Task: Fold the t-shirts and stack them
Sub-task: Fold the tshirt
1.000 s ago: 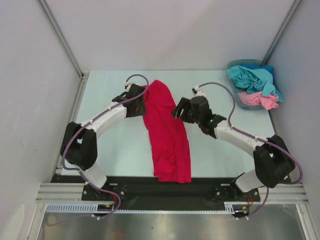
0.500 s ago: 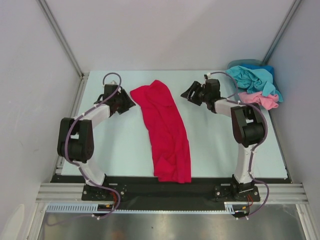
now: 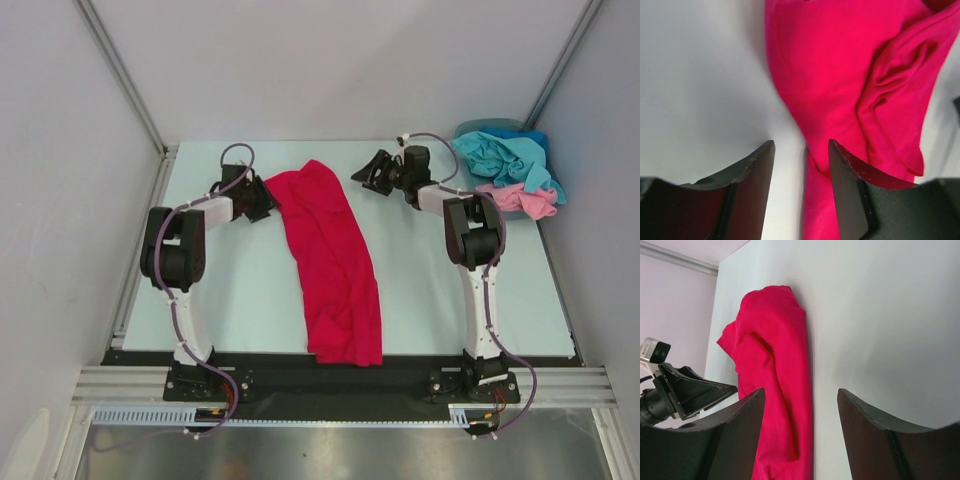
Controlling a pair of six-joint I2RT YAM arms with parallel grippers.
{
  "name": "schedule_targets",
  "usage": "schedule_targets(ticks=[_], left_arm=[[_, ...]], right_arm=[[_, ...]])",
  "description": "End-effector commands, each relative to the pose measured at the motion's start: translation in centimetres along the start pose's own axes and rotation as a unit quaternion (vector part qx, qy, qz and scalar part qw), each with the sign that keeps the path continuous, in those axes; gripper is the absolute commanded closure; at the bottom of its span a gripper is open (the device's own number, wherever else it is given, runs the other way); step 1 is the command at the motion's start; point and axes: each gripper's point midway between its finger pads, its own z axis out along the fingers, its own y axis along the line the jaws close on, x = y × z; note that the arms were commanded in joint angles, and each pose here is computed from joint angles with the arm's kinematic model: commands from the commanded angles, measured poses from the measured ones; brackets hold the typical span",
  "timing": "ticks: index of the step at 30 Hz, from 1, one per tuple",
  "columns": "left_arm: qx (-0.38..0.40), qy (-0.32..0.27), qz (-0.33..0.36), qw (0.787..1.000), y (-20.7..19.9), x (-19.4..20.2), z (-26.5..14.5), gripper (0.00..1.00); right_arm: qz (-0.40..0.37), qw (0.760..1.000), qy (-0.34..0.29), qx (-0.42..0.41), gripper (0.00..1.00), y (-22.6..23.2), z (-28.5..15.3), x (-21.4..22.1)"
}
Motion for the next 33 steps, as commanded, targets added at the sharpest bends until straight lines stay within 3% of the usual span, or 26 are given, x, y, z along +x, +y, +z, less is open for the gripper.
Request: schedule_targets(ticks=[1, 19, 25, 28, 29, 32, 33], left_arm=[[0.016, -0.023, -0.002, 1.0, -1.0, -2.0, 0.6, 0.46], [0.039, -0.015, 0.001, 0.999, -2.8, -3.5, 4.5, 0.46], [0.051, -0.011, 0.012, 0.999, -4.2, -3.3, 5.0, 0.46], [0.056, -0.008, 0.023, 0.998, -5.2, -3.0, 4.9, 0.49], [0.052, -0.006, 0.026, 0.998, -5.2, -3.0, 4.8, 0.52], [0.049, -0.009, 0.036, 0.998, -5.5, -3.2, 4.5, 0.59], [0.047, -0.008, 0.038, 0.998, -5.5, -3.2, 4.5, 0.6]], right_arm=[[0.009, 0.998, 0.022, -0.051, 0.34, 1.4, 1.5, 0.3], [0.046, 0.988, 0.054, -0.139, 0.35, 4.3, 5.1, 3.2], [0.043, 0.985, 0.07, -0.153, 0.43, 5.7, 5.6, 4.8], [0.042, 0.985, 0.073, -0.148, 0.6, 5.9, 5.8, 5.2], [0.04, 0.986, 0.071, -0.145, 0.73, 5.9, 5.9, 5.2], [0.032, 0.989, 0.068, -0.131, 0.96, 5.4, 5.7, 4.9], [0.032, 0.989, 0.066, -0.128, 1.0, 5.3, 5.6, 4.9]])
